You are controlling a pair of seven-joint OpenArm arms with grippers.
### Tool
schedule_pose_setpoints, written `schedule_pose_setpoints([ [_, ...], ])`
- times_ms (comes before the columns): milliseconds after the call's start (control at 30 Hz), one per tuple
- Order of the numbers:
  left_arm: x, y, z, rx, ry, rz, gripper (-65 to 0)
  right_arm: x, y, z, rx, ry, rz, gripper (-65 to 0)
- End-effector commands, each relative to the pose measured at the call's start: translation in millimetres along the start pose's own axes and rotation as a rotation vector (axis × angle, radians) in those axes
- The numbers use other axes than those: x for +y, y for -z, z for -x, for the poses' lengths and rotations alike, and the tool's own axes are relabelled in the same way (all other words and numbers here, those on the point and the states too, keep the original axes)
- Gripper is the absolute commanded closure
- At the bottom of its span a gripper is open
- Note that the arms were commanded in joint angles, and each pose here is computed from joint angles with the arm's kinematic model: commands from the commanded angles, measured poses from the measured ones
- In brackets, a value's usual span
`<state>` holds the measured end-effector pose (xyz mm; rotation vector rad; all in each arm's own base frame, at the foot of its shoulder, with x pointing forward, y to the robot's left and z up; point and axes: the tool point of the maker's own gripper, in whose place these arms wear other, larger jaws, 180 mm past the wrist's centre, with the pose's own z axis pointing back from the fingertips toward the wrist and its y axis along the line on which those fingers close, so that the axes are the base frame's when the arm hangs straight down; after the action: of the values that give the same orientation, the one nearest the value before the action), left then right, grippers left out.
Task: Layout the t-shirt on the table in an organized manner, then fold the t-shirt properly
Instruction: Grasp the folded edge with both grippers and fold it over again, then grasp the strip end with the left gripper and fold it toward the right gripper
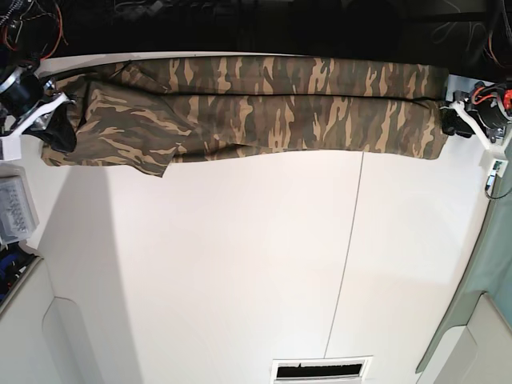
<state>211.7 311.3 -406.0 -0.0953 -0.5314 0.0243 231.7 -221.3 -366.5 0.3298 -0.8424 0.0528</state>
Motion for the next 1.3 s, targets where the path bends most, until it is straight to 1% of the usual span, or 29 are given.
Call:
schedule_pose_setpoints([
  [0,2,-3,-13,-0.044,0.006,-0.008,-25.6,-2,3,0,0.0,-0.014,0.002,0.0],
  [67,-1,3,-4,-0.036,-0.019,-0.019,-25.9,-2,15,20,0.057,0.0,-0.007,0.0],
  [167,7,9,9,-0.006,-0.031,-0.074,-31.9,0,29,43,0.119,0.041,-0.031,0.0],
  [233,18,9,13,0.006,-0.035,-0.13,-32.9,1,34,52,0.142,0.061,-0.041,0.0],
  [333,24,8,15,0.018,-0.014,-0.162,-32.9,4,38,55,0.149,0.065,-0.052,0.0],
  [433,24,9,20,0.035,-0.019,-0.16,-32.9,6,38,54,0.142,0.073,-0.06,0.0],
  [700,25,21,52,0.098,-0.096,-0.151,-32.9,6,39,52,0.136,0.077,-0.064,0.0],
  [833,17,24,55,0.104,-0.115,-0.116,-32.9,6,38,53,0.139,0.078,-0.065,0.0],
  [900,8,25,57,0.115,-0.108,-0.07,-32.9,6,38,53,0.139,0.077,-0.064,0.0],
  [1000,-10,25,56,0.115,-0.067,0.033,-32.9,6,39,52,0.138,0.077,-0.065,0.0],
  [1167,-27,24,49,0.082,-0.042,0.133,-32.9,6,38,52,0.138,0.078,-0.065,0.0],
  [1267,-30,25,45,0.065,-0.044,0.144,-32.8,6,39,52,0.138,0.077,-0.065,0.0],
])
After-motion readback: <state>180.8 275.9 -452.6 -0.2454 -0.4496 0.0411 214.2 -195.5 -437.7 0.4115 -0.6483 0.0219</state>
